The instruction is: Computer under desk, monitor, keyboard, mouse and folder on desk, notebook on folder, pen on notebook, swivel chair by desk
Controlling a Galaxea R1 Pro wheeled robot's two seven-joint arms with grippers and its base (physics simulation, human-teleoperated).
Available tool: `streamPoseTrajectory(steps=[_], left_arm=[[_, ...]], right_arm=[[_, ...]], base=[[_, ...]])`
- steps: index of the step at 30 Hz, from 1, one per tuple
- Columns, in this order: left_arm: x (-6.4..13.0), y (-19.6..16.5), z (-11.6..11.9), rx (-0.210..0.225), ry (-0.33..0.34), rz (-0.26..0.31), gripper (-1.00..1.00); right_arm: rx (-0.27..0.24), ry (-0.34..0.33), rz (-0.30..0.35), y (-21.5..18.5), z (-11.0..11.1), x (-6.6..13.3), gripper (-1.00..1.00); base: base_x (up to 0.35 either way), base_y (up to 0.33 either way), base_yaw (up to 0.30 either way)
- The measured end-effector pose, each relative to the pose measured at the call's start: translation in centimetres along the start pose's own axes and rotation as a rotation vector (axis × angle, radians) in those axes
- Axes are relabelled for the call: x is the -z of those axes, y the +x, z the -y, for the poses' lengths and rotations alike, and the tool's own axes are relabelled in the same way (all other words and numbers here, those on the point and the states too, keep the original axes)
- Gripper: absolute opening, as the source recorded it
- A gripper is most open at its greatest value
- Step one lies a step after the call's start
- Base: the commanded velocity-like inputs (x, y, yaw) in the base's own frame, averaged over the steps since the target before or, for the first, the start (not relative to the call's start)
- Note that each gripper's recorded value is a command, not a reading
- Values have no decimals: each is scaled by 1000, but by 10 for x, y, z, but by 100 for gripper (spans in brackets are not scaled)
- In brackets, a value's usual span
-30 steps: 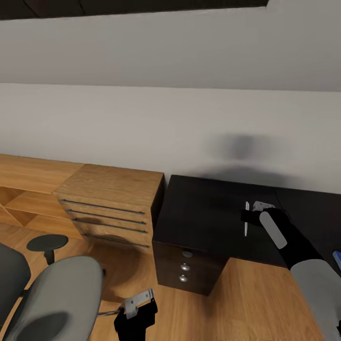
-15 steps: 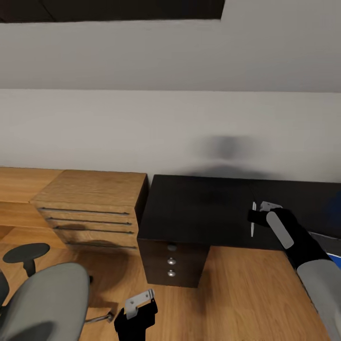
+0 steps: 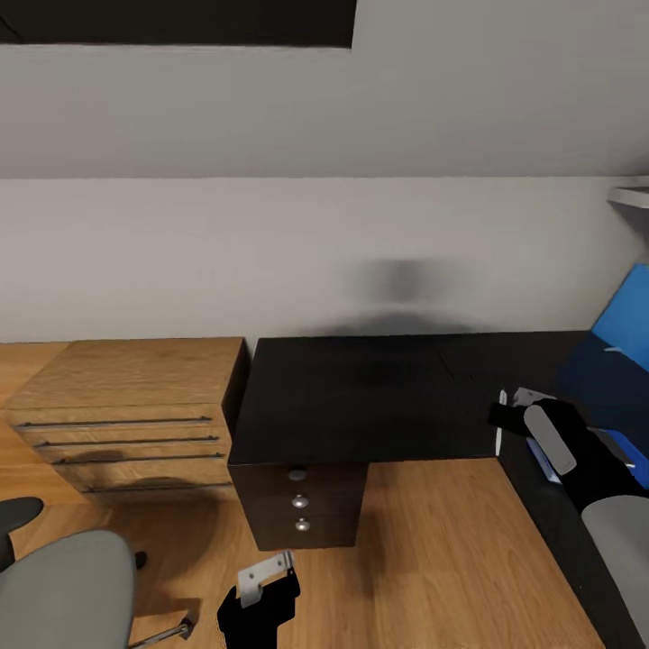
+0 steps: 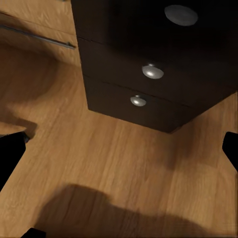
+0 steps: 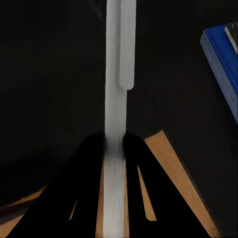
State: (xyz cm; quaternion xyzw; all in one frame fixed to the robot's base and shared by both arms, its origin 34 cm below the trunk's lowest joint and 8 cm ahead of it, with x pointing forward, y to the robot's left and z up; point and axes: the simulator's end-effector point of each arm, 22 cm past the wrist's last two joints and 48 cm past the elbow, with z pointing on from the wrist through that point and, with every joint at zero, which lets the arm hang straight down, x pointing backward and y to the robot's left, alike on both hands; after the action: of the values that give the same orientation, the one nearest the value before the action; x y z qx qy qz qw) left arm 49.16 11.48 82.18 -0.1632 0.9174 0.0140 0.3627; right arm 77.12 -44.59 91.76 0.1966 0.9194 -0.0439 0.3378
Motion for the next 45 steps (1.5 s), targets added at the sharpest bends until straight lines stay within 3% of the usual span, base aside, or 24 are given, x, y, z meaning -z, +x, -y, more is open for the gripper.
streamPoseTrajectory(steps=[14, 18, 21, 24, 31, 36, 41, 45], left_arm=[[1, 0, 0, -2, 1, 2, 100], [-11, 35, -15, -63, -57, -53, 100], [-12, 55, -9, -76, -75, -93, 100], [-16, 89, -19, -123, -125, -149, 100], [-22, 125, -41, -187, -171, -207, 100], [-18, 117, -20, -148, -141, -184, 100], [-17, 107, -16, -158, -141, -167, 100], [-16, 96, -11, -160, -132, -140, 100]], right_arm=[[-1, 0, 10, -4, 0, 4, -100], [-1, 0, 13, -5, 0, 5, -100], [-1, 0, 14, -6, 0, 6, -100], [-1, -2, 15, -7, 0, 7, -100], [1, -8, 16, -6, -4, 7, -100], [-29, -19, -5, 4, -11, 2, -100], [11, -15, -5, 8, -22, 2, -100], [15, -12, -3, 8, -22, 2, -100]], base=[[0, 0, -271], [0, 0, -271], [0, 0, -269], [0, 0, -180], [0, 0, -34], [0, 0, 0], [0, 0, 0], [0, 0, 0]])
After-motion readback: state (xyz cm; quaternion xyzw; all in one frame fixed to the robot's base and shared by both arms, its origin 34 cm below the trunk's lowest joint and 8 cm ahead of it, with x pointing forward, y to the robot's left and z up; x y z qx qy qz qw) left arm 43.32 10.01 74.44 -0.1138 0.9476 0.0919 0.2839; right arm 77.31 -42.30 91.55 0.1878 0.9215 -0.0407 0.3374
